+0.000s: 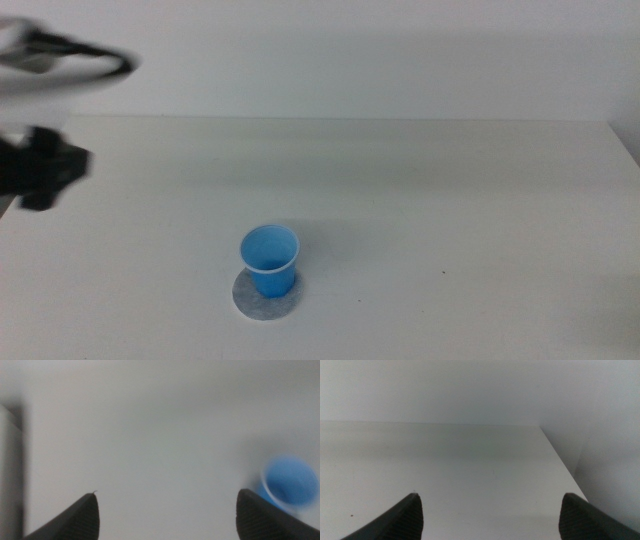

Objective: Place an empty cup on a cup mat.

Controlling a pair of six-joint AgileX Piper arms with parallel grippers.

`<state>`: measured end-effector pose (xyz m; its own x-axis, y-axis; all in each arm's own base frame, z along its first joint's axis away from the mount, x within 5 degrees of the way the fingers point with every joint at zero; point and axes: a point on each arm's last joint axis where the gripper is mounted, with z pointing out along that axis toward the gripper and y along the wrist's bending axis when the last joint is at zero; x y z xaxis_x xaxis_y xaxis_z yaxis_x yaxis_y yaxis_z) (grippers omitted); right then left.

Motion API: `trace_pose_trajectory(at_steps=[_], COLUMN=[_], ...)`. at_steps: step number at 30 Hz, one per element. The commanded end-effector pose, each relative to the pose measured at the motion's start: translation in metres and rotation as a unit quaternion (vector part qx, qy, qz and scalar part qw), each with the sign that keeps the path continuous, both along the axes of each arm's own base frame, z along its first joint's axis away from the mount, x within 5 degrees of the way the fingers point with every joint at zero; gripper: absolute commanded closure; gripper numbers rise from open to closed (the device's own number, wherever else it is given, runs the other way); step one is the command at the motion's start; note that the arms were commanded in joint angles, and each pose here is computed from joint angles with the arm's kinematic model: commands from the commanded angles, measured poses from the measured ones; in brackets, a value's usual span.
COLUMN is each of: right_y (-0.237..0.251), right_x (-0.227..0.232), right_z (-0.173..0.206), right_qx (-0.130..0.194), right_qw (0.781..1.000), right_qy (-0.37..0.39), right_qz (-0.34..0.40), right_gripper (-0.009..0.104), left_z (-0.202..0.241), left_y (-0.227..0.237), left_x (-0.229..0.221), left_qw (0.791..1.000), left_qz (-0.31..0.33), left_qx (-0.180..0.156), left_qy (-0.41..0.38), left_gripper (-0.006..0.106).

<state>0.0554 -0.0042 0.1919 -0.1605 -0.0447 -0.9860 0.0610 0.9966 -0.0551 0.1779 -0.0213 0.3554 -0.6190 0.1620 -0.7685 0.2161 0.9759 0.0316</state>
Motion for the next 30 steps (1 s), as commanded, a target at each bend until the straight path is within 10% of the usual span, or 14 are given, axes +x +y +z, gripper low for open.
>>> trace_pose_trajectory(at_steps=[1, 18, 30], right_y=[0.0, 0.0, 0.0], right_x=[0.0, 0.0, 0.0], right_z=[0.0, 0.0, 0.0], right_qx=[-0.006, -0.006, -0.006], right_qw=[1.0, 1.0, 1.0], right_qy=[-0.004, -0.004, -0.004], right_qz=[0.0, 0.0, 0.0], right_gripper=[0.002, 0.002, 0.002], left_z=[-0.001, -0.076, -0.158], left_y=[0.009, 0.02, 0.021], left_x=[-0.022, -0.112, -0.124], left_qw=[0.995, 0.956, 0.954], left_qz=[0.025, 0.095, 0.134], left_qx=[0.001, -0.036, -0.097], left_qy=[-0.093, -0.275, -0.25], left_gripper=[0.007, 0.007, 0.007])
